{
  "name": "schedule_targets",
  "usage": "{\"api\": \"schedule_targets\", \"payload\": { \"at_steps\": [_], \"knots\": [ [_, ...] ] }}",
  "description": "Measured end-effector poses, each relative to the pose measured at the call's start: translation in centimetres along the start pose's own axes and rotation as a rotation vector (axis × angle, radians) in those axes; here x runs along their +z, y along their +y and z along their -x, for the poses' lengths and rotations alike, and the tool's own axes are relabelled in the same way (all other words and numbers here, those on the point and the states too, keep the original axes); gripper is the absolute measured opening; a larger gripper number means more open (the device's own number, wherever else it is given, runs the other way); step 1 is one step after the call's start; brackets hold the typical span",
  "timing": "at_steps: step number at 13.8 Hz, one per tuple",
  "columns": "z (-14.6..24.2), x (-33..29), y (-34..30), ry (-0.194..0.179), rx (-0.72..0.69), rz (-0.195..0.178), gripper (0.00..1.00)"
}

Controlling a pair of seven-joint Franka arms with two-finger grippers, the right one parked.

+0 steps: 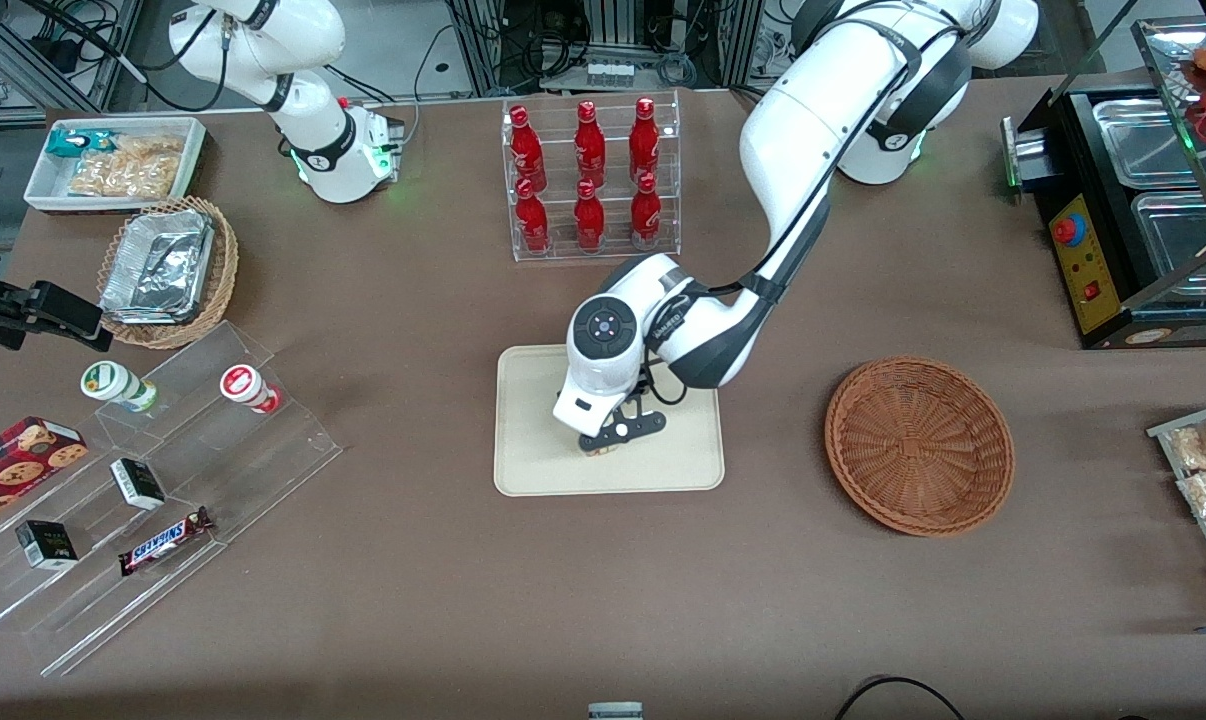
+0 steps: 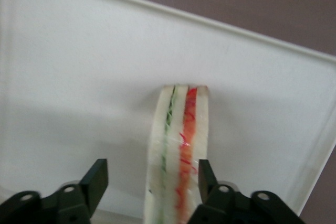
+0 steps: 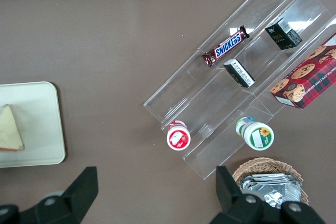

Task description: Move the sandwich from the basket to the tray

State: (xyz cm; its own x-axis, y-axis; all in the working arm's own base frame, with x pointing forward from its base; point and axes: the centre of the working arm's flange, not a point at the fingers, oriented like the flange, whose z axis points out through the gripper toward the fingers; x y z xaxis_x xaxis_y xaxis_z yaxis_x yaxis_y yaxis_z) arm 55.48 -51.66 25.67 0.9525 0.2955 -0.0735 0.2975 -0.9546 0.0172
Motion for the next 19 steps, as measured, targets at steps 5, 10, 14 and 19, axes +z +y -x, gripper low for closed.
{"api": "schedule_targets", "payload": {
  "at_steps": [5,10,14,19],
  "knots": [
    [-2.0,-6.0,-1.5,0.052,-0.034,-0.010,1.00],
    [-7.0,-11.5,-6.9,0.113,-0.119,-0.070,1.00],
    [-13.5,-18.7,-18.9,0.068,-0.090,-0.116,1.00],
    [-15.4,-28.9,-35.5,-0.144,0.053,-0.128,1.00]
  ]
}}
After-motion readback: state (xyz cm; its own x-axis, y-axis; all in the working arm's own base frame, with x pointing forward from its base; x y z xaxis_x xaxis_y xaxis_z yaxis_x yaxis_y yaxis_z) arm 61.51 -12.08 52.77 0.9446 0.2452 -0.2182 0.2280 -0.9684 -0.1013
